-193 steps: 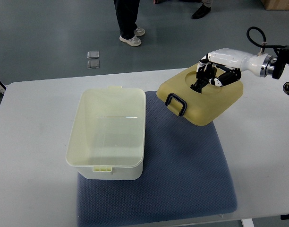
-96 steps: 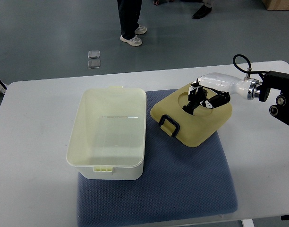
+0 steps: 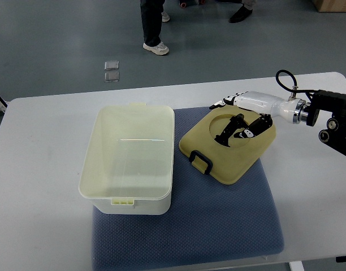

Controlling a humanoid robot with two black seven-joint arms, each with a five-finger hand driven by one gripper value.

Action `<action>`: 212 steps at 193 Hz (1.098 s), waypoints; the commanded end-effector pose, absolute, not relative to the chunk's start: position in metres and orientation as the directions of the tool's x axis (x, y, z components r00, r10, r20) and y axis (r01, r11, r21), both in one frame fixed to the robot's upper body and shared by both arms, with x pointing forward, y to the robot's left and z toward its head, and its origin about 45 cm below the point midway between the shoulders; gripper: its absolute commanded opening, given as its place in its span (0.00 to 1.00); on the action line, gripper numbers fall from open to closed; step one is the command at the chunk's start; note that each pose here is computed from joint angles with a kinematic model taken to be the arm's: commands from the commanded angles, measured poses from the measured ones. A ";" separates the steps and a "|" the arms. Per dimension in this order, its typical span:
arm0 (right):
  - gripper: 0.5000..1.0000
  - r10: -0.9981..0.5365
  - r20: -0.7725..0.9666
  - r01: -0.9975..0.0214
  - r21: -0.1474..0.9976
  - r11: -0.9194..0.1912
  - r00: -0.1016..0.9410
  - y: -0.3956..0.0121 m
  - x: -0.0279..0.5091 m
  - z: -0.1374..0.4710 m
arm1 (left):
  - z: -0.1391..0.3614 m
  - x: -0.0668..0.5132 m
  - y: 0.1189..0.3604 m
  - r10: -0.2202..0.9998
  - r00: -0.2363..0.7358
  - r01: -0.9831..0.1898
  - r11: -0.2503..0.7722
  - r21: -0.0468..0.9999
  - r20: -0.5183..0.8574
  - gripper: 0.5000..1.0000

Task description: Open white storage box with right hand

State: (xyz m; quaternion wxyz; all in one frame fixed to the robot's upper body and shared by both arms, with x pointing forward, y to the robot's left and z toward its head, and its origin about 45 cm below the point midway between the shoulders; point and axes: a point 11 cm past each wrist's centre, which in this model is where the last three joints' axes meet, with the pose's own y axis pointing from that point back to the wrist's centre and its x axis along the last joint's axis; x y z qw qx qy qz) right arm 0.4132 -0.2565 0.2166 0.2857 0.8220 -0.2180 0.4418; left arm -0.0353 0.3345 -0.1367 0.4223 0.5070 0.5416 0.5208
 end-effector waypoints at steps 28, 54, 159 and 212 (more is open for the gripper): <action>0.83 -0.283 0.809 -0.662 0.166 -0.731 0.515 -0.261 0.423 0.239 | -0.137 -0.035 0.334 0.989 -0.129 0.109 -0.057 0.992 0.071 1.00; 0.84 -0.498 0.715 -0.723 0.017 -0.690 0.492 -0.266 0.437 0.272 | -0.137 -0.035 0.334 0.989 -0.129 0.109 -0.057 0.992 0.071 1.00; 0.84 -0.946 -0.206 -0.954 -0.219 -0.204 0.249 -0.333 0.466 0.278 | -0.137 -0.042 0.331 0.989 -0.133 0.121 -0.044 0.992 0.060 1.00; 0.84 -0.909 -0.398 -0.991 -0.092 -0.094 0.123 -0.349 0.466 0.250 | -0.137 -0.037 0.334 0.989 -0.131 0.113 -0.055 0.992 0.069 1.00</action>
